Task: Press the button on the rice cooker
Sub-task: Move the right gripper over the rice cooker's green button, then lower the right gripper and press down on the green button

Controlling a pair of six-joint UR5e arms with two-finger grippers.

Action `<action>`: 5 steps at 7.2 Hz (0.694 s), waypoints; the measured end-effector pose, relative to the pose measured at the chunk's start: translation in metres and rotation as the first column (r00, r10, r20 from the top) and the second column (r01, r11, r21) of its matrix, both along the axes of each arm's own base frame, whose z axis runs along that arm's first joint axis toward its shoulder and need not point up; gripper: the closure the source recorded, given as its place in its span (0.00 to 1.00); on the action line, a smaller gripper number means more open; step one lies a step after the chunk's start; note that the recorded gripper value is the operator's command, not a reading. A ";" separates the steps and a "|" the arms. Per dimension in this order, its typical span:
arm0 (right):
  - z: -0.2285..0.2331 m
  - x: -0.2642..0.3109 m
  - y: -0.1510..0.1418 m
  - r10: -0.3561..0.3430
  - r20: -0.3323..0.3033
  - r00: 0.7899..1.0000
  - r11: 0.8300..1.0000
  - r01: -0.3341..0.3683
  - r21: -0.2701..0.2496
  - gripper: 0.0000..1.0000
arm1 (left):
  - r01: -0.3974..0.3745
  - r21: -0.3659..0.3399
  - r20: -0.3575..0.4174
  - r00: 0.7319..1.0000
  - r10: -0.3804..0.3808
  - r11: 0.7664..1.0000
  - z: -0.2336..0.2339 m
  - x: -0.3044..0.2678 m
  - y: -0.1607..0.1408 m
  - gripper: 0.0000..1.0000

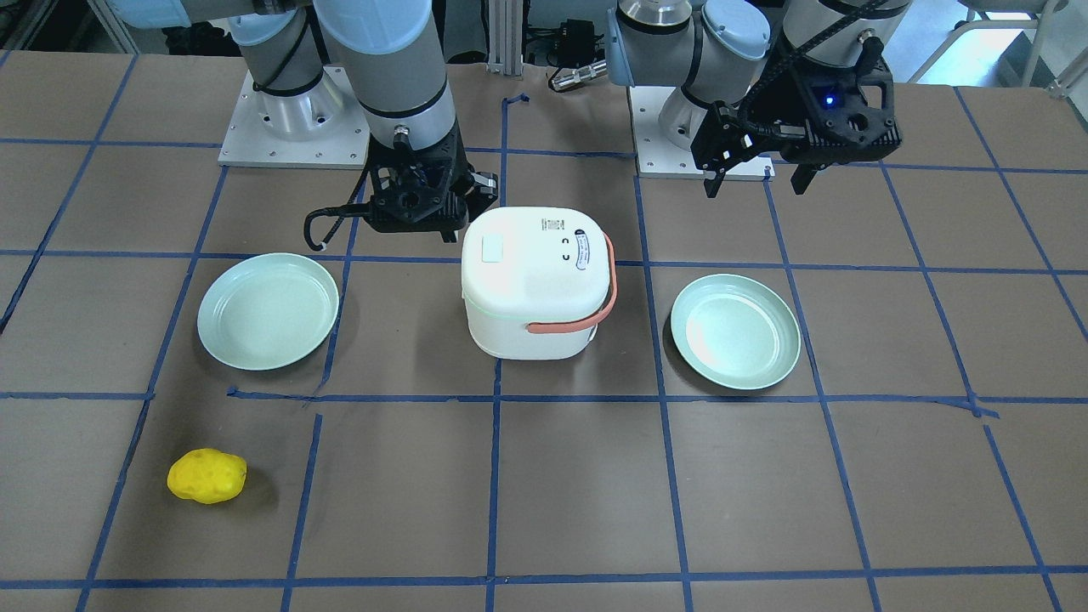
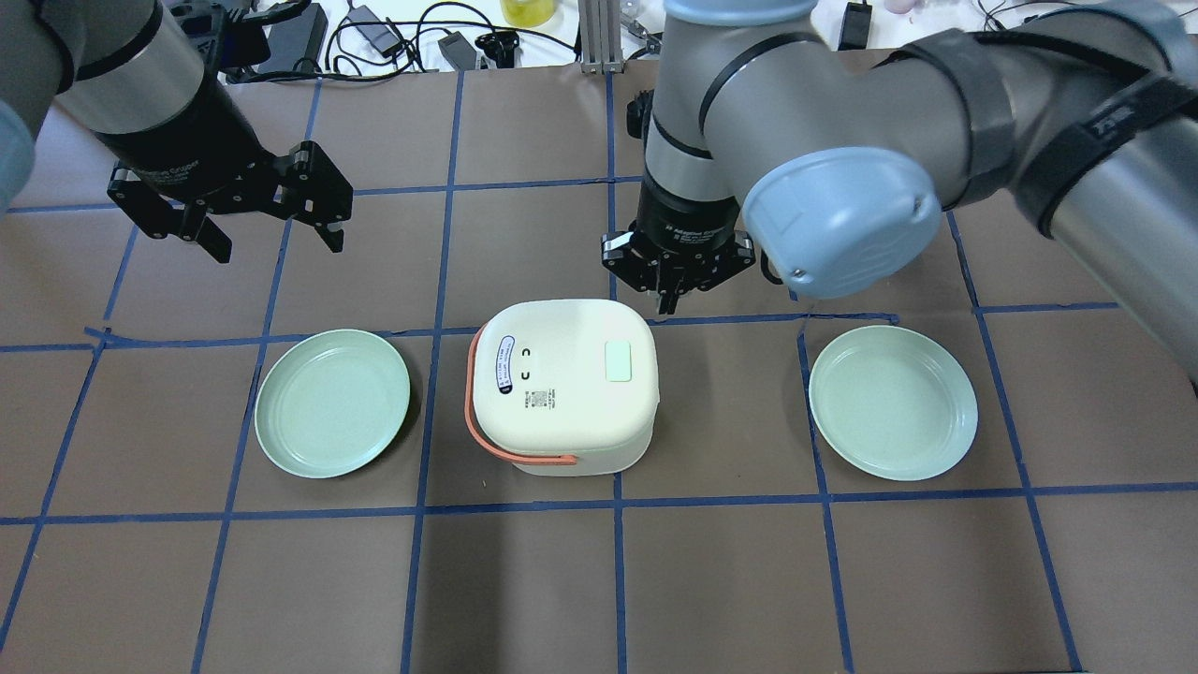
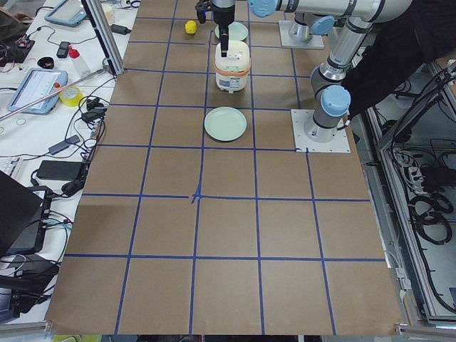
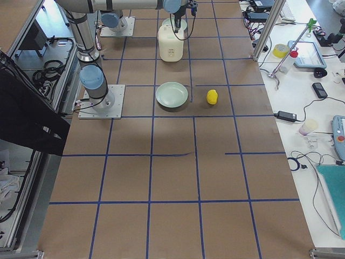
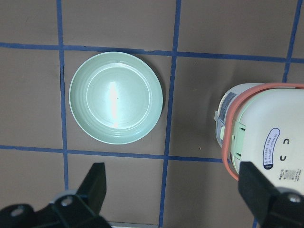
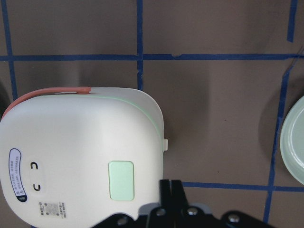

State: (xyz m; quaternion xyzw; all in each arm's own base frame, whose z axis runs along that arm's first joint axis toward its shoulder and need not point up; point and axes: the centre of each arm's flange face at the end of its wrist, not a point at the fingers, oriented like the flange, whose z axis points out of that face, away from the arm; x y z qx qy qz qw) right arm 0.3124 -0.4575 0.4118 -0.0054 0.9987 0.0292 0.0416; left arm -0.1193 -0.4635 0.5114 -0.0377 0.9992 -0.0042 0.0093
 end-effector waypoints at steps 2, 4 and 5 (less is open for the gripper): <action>-0.023 0.016 0.002 -0.004 0.001 1.000 1.000 0.004 -0.011 0.85 | 0.000 0.000 0.000 1.000 0.000 1.000 0.000 0.000 0.000 0.00; -0.040 0.025 0.006 0.005 0.002 1.000 1.000 -0.005 0.000 0.85 | 0.000 0.000 0.000 1.000 0.000 1.000 0.000 0.000 0.000 0.00; -0.047 0.027 0.009 0.009 -0.002 1.000 1.000 -0.009 0.012 0.85 | 0.000 0.000 0.000 1.000 0.000 1.000 0.000 0.000 0.000 0.00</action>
